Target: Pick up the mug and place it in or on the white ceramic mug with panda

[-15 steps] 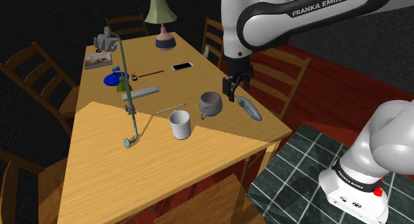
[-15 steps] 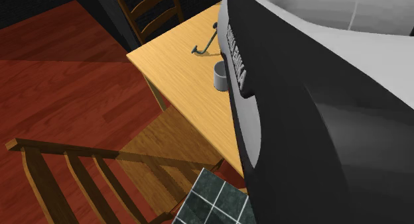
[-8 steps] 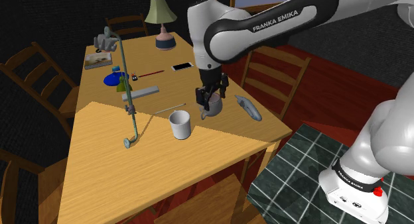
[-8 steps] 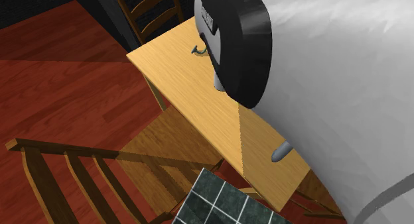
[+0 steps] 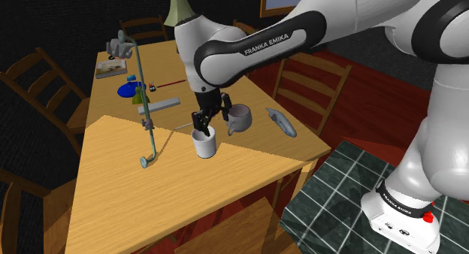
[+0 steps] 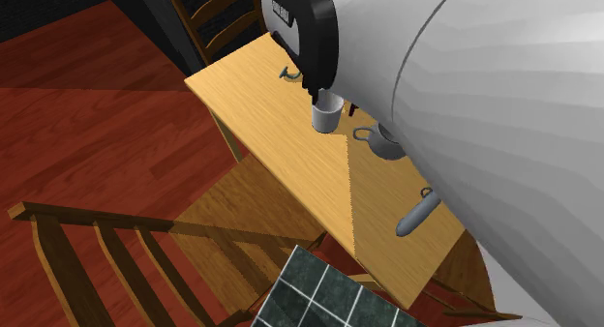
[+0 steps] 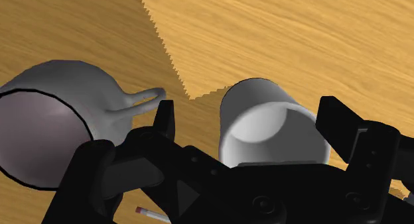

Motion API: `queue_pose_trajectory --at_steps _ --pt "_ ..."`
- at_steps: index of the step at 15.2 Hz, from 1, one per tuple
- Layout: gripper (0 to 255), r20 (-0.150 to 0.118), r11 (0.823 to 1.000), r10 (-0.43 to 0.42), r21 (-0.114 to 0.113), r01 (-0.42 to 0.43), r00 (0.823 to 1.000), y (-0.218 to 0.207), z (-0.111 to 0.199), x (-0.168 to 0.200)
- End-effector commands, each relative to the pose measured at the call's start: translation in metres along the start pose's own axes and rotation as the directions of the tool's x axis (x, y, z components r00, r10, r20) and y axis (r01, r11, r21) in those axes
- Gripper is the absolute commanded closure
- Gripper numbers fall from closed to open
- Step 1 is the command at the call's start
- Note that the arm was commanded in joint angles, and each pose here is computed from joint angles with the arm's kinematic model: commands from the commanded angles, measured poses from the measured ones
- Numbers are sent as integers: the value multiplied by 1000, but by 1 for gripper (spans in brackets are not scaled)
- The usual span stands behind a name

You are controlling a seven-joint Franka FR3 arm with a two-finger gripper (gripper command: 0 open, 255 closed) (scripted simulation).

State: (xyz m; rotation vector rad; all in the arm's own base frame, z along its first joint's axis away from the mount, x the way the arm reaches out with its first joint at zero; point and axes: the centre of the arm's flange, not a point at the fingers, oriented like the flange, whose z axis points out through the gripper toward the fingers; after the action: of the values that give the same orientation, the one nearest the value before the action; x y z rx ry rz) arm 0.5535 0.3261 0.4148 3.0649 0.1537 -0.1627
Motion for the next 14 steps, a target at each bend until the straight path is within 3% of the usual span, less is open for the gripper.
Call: queue_pose_trajectory --at_steps 1,6,14 --pt "0 0 1000 -6 -1 6 1000 -24 7 18" --pt "0 -2 1000 -22 -4 22 1000 -70 19 52" --pt "0 -2 1000 -22 -4 22 1000 -70 59 52"
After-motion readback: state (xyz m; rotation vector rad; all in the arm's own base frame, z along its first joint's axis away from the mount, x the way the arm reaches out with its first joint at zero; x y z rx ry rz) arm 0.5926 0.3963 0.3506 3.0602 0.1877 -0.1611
